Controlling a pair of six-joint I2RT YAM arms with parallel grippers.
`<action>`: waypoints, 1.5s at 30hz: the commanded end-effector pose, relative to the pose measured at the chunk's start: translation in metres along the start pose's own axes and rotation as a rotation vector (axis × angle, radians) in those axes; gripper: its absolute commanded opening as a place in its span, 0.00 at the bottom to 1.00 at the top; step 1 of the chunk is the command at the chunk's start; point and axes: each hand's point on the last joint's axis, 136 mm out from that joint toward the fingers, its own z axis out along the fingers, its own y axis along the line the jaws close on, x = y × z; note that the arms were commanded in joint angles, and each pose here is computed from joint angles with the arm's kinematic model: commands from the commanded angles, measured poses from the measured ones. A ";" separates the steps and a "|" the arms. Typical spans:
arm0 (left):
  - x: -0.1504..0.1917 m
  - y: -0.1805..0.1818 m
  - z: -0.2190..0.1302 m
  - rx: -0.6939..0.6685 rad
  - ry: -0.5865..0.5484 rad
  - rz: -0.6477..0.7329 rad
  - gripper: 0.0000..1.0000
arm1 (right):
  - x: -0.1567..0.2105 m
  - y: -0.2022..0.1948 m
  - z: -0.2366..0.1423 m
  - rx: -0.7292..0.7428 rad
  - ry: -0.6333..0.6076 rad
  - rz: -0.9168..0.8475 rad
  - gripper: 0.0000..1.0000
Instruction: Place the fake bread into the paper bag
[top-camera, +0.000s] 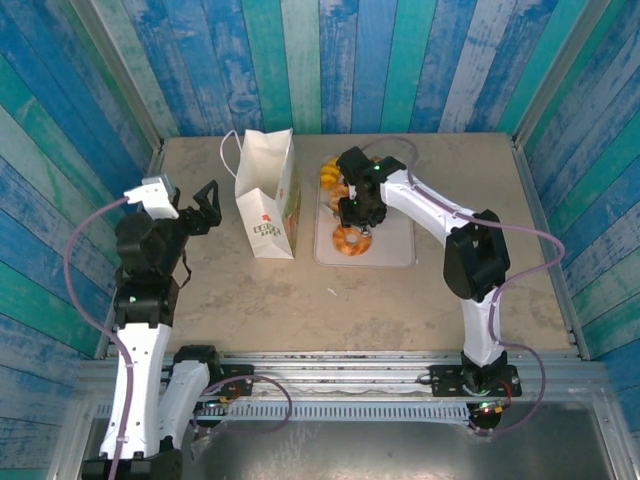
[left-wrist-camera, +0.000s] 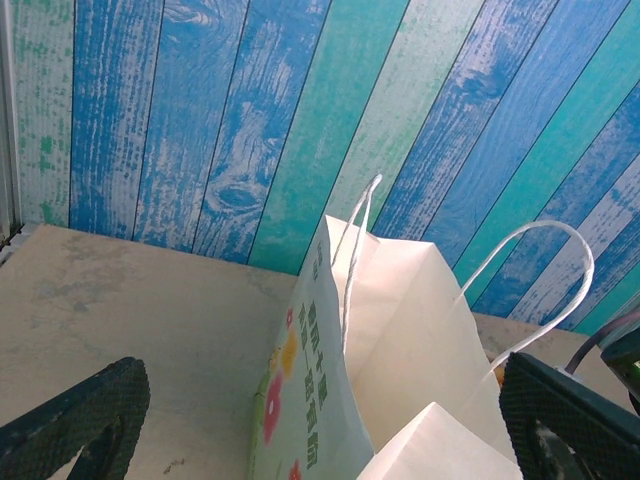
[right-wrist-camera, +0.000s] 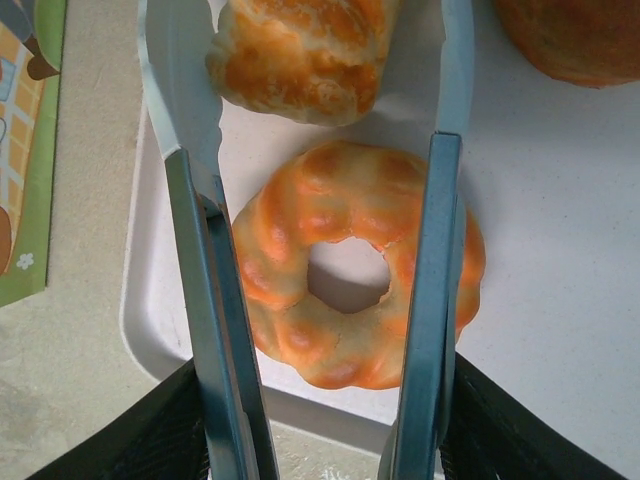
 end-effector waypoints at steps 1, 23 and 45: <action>-0.005 -0.001 0.001 0.007 -0.026 0.024 0.94 | -0.003 -0.005 0.000 0.026 0.003 0.008 0.56; -0.009 0.002 -0.004 -0.031 0.002 -0.115 0.94 | -0.005 -0.014 -0.080 0.027 -0.174 0.004 0.36; 0.039 -0.022 0.043 0.150 0.281 -0.369 0.94 | 0.039 0.016 -0.241 -0.103 -0.522 -0.116 0.35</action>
